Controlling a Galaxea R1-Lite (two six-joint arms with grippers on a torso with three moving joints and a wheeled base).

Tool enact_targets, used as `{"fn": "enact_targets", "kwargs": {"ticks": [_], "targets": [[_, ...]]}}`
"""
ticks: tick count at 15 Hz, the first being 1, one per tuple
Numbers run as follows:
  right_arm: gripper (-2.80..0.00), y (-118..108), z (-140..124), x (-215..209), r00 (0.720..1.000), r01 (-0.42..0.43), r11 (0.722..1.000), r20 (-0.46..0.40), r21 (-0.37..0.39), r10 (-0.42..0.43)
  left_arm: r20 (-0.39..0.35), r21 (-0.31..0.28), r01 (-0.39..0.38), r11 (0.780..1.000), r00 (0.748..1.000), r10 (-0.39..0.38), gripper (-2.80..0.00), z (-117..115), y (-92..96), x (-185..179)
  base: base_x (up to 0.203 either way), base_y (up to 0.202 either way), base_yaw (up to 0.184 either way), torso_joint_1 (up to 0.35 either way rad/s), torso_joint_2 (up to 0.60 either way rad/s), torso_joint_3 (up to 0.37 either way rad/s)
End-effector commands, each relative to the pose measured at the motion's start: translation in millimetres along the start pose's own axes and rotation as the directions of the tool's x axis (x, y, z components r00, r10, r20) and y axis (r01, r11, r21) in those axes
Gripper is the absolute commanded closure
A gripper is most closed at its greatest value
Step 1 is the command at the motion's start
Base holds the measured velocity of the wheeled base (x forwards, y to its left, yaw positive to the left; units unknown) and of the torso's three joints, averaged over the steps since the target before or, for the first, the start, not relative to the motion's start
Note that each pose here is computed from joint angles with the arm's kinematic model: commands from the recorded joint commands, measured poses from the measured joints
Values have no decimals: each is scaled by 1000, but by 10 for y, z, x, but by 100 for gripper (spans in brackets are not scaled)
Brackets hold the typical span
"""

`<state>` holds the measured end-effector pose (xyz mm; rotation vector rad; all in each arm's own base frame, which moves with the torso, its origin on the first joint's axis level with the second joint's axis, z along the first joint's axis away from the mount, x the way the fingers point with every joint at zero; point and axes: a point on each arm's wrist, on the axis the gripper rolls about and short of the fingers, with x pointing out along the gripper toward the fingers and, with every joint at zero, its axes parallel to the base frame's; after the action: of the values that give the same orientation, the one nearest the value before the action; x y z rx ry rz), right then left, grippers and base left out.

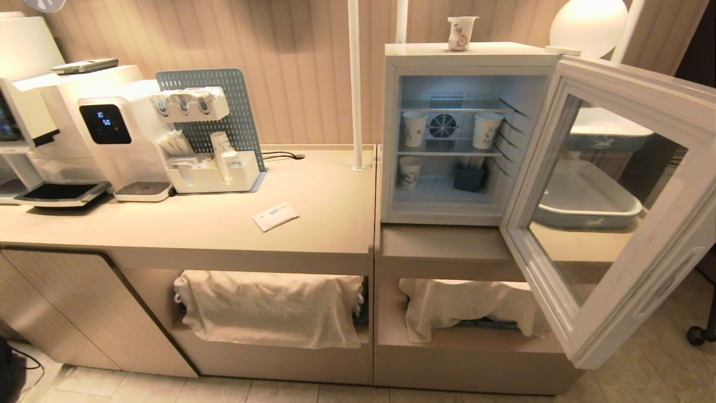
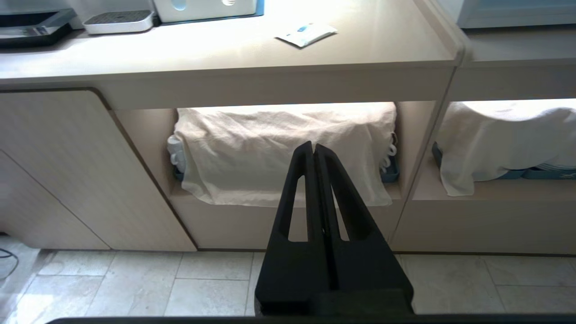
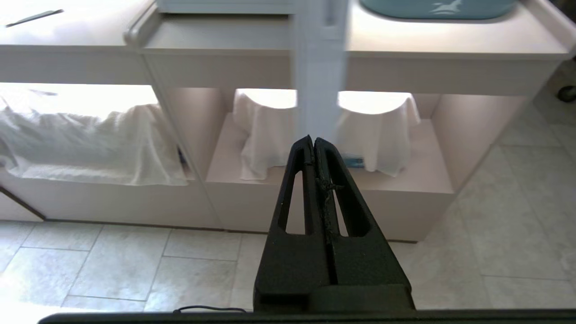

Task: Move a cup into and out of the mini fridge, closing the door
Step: Put the yoghurt in the freezer

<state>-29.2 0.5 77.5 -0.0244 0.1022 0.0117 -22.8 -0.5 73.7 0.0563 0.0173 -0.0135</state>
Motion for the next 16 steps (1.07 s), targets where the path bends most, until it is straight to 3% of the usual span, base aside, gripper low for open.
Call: {"fn": "enact_targets", "kwargs": {"ticks": [1, 6, 16], "targets": [[0, 0, -1, 0, 1000, -1, 1000, 0, -1, 1, -2, 0, -1, 1000, 1000, 1, 0, 0, 0, 1, 0, 193, 2, 2, 2, -1], [0, 0, -1, 0, 1000, -2, 1000, 0, -1, 2, -5, 5, 3, 1000, 1000, -3, 0, -3, -1, 1, 0, 170, 0, 3, 2, 4], [0, 0, -1, 0, 1000, 0, 1000, 0, -1, 0, 1, 3, -2, 1000, 1000, 2, 0, 3, 0, 1, 0, 6, 0, 0, 1, 1]]}}
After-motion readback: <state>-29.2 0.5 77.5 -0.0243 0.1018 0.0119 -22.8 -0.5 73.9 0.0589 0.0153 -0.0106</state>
